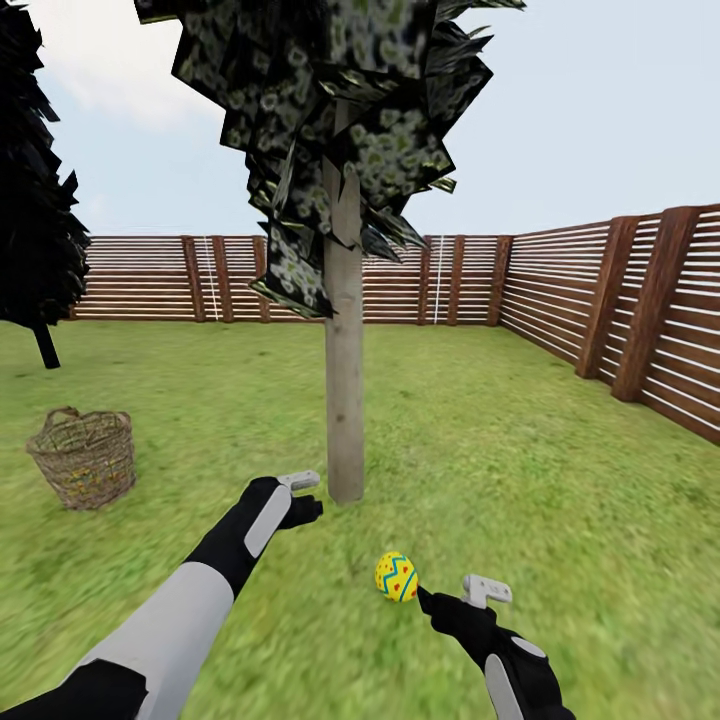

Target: Take the three Easter eggs out of the wicker basket on the lawn in the garden, then place them on the lawn next to a single tree (choose any tree) so that all three eggs are next to the same tree and none are left in the basket.

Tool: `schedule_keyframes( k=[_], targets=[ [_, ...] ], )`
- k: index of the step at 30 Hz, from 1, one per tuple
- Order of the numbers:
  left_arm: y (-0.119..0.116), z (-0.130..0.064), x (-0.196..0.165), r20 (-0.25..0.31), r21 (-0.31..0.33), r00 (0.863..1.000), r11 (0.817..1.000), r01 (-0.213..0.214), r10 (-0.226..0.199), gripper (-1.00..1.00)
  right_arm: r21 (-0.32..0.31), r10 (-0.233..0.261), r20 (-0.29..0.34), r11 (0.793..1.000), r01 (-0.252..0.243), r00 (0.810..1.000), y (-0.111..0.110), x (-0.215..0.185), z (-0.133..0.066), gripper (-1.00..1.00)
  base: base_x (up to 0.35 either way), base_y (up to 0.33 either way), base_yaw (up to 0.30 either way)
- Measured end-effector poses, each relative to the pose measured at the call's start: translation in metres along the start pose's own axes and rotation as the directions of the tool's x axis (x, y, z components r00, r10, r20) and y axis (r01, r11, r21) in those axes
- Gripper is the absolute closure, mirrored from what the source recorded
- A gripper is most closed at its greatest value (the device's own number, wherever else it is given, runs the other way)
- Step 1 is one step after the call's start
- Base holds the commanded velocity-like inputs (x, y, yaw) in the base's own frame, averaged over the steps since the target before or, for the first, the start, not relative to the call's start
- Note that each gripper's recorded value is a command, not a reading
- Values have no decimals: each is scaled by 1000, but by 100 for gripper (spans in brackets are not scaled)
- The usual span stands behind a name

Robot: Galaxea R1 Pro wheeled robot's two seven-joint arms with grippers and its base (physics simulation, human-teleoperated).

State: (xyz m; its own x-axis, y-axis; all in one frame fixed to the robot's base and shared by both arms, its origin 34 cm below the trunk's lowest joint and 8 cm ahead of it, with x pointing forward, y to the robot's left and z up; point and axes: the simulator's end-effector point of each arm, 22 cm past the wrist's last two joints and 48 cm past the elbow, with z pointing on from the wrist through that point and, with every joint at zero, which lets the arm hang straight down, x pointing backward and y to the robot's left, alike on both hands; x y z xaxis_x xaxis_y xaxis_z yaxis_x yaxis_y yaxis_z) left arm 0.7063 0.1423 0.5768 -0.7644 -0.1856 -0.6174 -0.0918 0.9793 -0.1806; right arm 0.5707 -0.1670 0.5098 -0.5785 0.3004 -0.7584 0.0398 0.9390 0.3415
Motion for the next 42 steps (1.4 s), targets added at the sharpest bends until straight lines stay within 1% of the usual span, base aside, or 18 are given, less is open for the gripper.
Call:
schedule_keyframes(
  k=[6,11,17,26,42],
  targets=[
    [-3,-8,-11,-1,1,1000,1000,0,0,-100,2,2,-5,1000,-2,1000,3,-9,-3,-100,0,0,0],
    [-6,-15,-19,-2,0,1000,1000,0,0,-100,5,3,19,1000,-3,1000,6,-23,-7,-100,0,0,0],
    [-9,-23,-29,-2,1,1000,1000,0,0,-100,5,3,24,1000,-3,1000,10,-36,-11,-100,0,0,0],
    [-15,-35,-44,-3,4,1000,1000,0,0,-100,1,3,23,1000,-3,1000,19,-52,-19,-100,0,0,0],
    [-21,-57,-71,-3,1,1000,1000,-1,1,-100,7,6,10,1000,-6,1000,28,-76,-30,-100,0,0,0]
  ],
)
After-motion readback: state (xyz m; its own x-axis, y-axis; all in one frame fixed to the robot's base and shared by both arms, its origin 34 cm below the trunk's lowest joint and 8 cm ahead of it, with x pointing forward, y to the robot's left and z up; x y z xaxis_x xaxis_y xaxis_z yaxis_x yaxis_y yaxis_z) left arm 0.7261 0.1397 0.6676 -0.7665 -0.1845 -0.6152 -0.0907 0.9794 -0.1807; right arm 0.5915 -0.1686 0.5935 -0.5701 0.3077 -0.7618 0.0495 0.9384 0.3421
